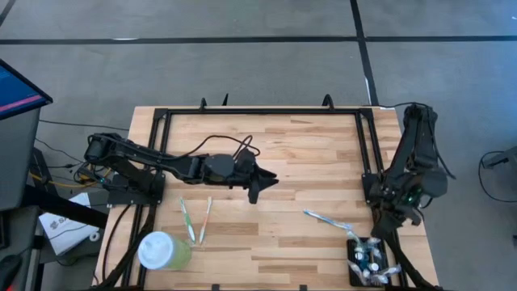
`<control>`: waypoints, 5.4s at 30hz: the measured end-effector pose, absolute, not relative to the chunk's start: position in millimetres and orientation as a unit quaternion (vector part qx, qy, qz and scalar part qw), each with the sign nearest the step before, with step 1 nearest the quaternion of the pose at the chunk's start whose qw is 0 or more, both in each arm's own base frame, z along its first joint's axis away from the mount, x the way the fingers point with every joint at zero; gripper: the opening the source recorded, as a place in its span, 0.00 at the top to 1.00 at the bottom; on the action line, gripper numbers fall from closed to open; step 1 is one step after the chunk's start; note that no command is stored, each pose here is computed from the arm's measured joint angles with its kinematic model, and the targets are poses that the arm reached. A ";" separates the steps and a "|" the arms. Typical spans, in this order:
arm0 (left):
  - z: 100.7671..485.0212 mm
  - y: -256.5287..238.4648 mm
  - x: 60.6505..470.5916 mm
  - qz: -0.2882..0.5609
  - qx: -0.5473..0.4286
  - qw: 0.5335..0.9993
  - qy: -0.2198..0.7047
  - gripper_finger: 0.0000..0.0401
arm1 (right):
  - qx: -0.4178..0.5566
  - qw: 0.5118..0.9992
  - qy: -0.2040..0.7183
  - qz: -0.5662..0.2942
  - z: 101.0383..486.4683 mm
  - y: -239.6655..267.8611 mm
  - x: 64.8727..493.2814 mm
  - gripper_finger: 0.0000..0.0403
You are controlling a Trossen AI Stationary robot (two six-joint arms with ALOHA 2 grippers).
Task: Pick & Place toothbrushing station
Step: Put the blue toothbrush into the black organizer
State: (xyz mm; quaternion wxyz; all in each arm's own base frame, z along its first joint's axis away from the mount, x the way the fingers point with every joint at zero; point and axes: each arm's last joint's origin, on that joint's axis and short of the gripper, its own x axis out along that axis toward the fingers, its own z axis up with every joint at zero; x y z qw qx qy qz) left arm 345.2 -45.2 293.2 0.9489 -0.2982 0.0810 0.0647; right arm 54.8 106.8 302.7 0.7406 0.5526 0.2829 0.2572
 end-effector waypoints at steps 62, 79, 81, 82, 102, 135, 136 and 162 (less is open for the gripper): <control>252.7 -16.5 435.5 -0.070 -0.118 0.975 0.177 0.91 | 0.573 0.785 0.237 0.011 282.0 44.6 88.3 1.00; 306.4 -10.1 401.5 0.020 -0.093 0.983 0.156 0.91 | 0.413 0.760 0.498 -0.062 225.6 60.0 138.6 1.00; 306.3 -10.0 401.5 0.020 -0.093 0.983 0.157 0.91 | 0.410 0.749 0.516 -0.070 219.8 58.6 144.9 1.00; 305.9 -10.0 401.4 0.021 -0.093 0.983 0.158 0.91 | 0.410 0.741 0.527 -0.073 216.6 58.1 148.0 1.00; 301.0 -9.7 400.8 0.027 -0.091 0.981 0.171 0.91 | 0.211 0.698 0.684 0.028 184.1 76.2 194.4 0.94; 295.1 -9.5 398.4 0.032 -0.084 0.975 0.203 0.91 | 0.135 0.691 0.710 -0.003 148.1 105.2 202.2 0.37; 295.1 -9.5 398.4 0.032 -0.084 0.975 0.203 0.91 | 0.135 0.696 0.705 0.001 147.1 105.4 202.9 0.37; 295.4 -9.5 398.4 0.031 -0.084 0.975 0.203 0.91 | 0.119 0.707 0.696 -0.030 134.2 105.6 192.7 0.55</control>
